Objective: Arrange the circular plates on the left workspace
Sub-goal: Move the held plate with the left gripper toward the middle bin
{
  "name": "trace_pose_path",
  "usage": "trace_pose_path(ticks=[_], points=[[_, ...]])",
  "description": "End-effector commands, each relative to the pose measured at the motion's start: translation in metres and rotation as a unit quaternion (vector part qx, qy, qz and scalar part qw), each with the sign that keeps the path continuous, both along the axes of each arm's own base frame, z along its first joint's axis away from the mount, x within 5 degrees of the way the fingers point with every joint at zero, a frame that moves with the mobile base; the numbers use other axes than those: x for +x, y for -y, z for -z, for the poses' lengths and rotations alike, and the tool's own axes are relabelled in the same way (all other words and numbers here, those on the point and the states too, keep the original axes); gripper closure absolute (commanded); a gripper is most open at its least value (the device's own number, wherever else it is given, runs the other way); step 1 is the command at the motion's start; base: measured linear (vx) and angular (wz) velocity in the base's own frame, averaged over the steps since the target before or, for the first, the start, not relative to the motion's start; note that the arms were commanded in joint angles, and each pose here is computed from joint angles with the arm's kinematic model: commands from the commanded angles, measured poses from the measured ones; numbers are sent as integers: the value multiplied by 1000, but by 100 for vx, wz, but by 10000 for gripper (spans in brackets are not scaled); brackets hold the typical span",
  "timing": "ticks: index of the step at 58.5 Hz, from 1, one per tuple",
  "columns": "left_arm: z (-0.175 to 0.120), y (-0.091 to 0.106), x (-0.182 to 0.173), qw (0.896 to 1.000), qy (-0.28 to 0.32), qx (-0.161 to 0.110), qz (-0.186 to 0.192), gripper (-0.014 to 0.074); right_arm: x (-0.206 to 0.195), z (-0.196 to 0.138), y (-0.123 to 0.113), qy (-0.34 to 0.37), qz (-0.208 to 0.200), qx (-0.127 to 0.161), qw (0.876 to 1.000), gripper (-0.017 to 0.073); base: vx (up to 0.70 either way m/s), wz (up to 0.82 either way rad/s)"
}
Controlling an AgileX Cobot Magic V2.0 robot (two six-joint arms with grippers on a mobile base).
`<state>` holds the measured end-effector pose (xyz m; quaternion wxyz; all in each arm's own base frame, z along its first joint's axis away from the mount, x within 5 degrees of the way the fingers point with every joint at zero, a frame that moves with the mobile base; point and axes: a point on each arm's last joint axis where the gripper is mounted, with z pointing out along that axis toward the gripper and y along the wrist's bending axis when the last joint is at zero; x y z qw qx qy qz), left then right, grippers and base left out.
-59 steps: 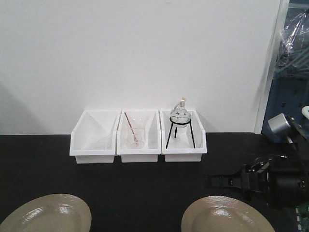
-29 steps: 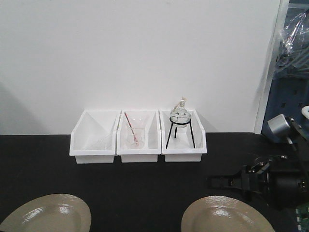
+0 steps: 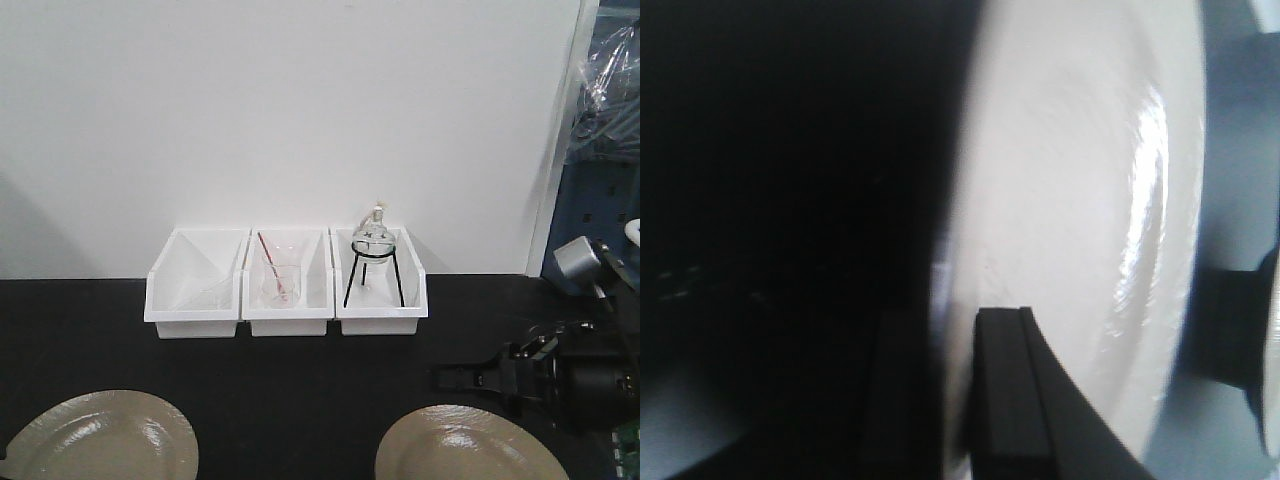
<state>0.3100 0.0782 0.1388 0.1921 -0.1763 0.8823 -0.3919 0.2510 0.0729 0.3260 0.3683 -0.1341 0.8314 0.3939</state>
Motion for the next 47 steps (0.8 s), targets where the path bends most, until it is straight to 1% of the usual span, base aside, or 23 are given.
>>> trace_pose_path(ticks=[1,6,12,20,22,27,36,41,47], points=[[-21,3,5,999,37,-6,4,603,-1,-19,0,28,6,27,999,58,0,0],[-25,5,6,998,45,-31,1,600,-1,-19,0,28,6,27,999,84,0,0],[-30,7,8,997,55,-53,-9,596,-1,-19,0,28,6,27,999,110,0,0],[-37,16,12,993,71,-97,-12,594,-1,-19,0,29,6,26,999,121,0,0],[-39,21,14,991,75,-108,-10,594,-1,-19,0,29,6,26,999,121,0,0],[-42,36,20,989,81,-126,-6,594,-1,-19,0,29,6,26,999,121,0,0],[-47,71,32,984,91,-155,-10,594,-1,-19,0,29,8,26,999,121,0,0],[-48,87,38,982,93,-163,-27,594,-1,-19,0,29,8,26,999,121,0,0],[-47,99,44,981,90,-161,-53,594,-1,-19,0,29,8,26,999,121,0,0]])
